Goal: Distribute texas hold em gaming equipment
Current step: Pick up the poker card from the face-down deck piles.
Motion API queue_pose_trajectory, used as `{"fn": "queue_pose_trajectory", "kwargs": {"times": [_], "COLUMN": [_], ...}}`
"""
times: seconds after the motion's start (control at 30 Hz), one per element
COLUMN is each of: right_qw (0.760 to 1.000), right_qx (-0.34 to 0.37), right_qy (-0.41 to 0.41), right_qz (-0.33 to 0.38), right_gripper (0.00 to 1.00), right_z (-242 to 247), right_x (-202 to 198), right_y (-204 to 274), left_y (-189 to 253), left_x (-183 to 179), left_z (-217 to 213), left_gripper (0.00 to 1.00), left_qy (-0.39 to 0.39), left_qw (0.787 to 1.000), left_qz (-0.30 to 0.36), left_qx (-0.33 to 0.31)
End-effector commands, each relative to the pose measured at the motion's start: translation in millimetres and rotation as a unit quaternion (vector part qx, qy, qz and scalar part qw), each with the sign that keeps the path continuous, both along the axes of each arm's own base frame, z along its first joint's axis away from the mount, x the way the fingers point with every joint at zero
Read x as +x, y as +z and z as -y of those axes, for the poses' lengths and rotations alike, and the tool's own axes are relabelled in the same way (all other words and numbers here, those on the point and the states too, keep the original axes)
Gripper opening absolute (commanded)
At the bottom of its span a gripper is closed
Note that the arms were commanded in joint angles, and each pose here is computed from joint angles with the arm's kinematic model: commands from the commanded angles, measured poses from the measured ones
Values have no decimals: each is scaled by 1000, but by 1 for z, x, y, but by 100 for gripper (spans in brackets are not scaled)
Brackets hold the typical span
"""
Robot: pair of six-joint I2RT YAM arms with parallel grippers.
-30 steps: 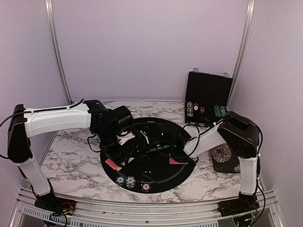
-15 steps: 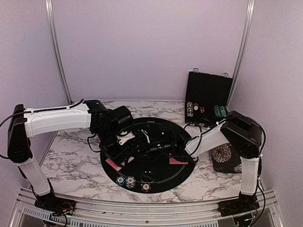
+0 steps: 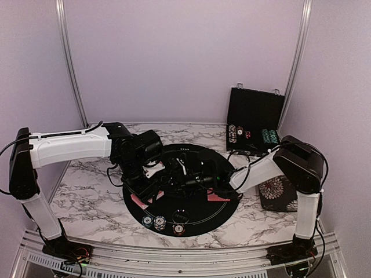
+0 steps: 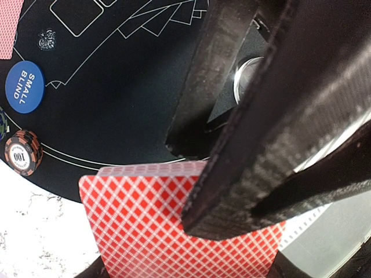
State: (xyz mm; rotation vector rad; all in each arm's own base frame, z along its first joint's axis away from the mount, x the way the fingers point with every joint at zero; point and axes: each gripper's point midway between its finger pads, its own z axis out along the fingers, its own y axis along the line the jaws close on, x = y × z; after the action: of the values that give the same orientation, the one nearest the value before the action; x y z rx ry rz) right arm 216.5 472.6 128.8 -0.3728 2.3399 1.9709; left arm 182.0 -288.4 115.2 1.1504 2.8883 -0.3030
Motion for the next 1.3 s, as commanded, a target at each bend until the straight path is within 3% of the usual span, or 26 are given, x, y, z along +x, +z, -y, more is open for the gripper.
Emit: {"fn": "queue_pose_trajectory", "kwargs": {"times": [0.0, 0.97, 1.27], "right_qw": [1000, 1000, 1000], "right_qx": [0, 20, 12], "right_qy": [-9, 4, 7], "right_qz": [4, 4, -2], "right_gripper": [33, 37, 31], "right_z": [5, -9, -11], "right_x": [1, -3, -4], "right_y": [8, 19, 11], "left_y": [14, 17, 21], "left_x": [1, 5, 8], "left_z": [0, 3, 2], "left_gripper": [56, 56, 56], "left_qy": [-3, -2, 1], "left_qw": [1000, 1000, 999], "left_qz": [14, 25, 34], "left_qx": [-11, -16, -17]}}
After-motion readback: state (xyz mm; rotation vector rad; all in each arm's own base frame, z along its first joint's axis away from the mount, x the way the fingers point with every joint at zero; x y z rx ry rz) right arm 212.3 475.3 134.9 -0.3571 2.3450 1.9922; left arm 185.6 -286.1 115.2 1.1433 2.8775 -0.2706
